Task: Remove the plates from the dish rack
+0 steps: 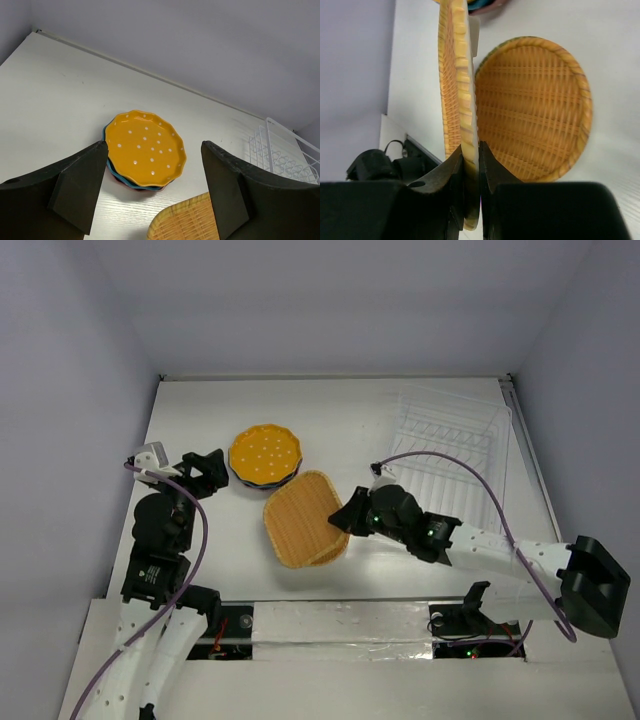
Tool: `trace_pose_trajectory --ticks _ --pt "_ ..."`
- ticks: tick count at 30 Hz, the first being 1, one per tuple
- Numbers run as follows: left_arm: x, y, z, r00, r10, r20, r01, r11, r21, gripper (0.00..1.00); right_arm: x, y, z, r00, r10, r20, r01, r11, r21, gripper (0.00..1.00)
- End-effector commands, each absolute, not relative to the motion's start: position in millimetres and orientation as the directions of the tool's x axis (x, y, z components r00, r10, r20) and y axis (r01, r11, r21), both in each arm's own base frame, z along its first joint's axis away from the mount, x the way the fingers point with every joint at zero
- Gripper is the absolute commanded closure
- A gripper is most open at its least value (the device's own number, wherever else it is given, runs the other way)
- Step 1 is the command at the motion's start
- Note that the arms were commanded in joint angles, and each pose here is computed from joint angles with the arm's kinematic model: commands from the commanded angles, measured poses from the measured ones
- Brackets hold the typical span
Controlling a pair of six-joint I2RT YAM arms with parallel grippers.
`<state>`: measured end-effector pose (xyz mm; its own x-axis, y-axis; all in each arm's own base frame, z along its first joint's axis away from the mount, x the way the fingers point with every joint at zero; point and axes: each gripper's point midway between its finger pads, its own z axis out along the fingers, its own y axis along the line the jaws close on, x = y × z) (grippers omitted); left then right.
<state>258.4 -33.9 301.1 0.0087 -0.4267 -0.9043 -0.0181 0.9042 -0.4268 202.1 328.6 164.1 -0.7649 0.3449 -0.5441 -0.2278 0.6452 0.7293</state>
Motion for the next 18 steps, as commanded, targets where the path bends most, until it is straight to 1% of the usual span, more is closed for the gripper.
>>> trace_pose_trajectory --ticks 1,3,6,7,9,10,12,13,15,16,18 --pt "260 -33 314 0.046 -0.436 -0.899 -0.005 0.900 -0.437 0.27 220 332 186 -0.703 0.462 -0.540 -0.206 0.594 0.777 1.00" --pt "261 -33 313 0.043 -0.435 -0.899 -0.006 0.900 -0.436 0.27 219 331 171 -0.718 0.440 -0.540 -0.184 0.628 0.756 1.00" --pt "262 -33 313 0.042 -0.434 -0.900 -0.007 0.901 -0.434 0.27 220 326 149 -0.731 0.415 -0.542 -0.145 0.681 0.718 0.83" --pt "262 -33 313 0.042 -0.435 -0.899 -0.007 0.900 -0.436 0.27 220 324 144 -0.733 0.411 -0.542 -0.134 0.694 0.708 0.75" --pt "262 -33 313 0.042 -0.435 -0.899 -0.007 0.900 -0.436 0.27 221 318 139 -0.726 0.415 -0.548 -0.116 0.712 0.693 0.66" --pt "261 -33 313 0.042 -0.435 -0.899 -0.007 0.900 -0.436 0.27 221 316 140 -0.724 0.415 -0.551 -0.114 0.716 0.689 0.54" --pt "262 -33 313 0.041 -0.435 -0.900 -0.008 0.900 -0.436 0.27 221 309 139 -0.718 0.405 -0.566 -0.103 0.743 0.661 0.42" --pt "261 -33 314 0.043 -0.435 -0.899 -0.006 0.900 -0.436 0.27 224 309 150 -0.704 0.417 -0.575 -0.111 0.735 0.669 0.32" --pt "261 -33 314 0.043 -0.435 -0.899 -0.006 0.900 -0.436 0.27 221 299 147 -0.699 0.393 -0.598 -0.097 0.776 0.624 0.25" --pt "261 -33 313 0.042 -0.434 -0.900 -0.007 0.901 -0.434 0.27 223 299 158 -0.689 0.399 -0.606 -0.104 0.772 0.627 0.21" --pt "261 -33 314 0.043 -0.433 -0.900 -0.007 0.901 -0.433 0.26 222 296 164 -0.678 0.382 -0.628 -0.112 0.791 0.602 0.20"
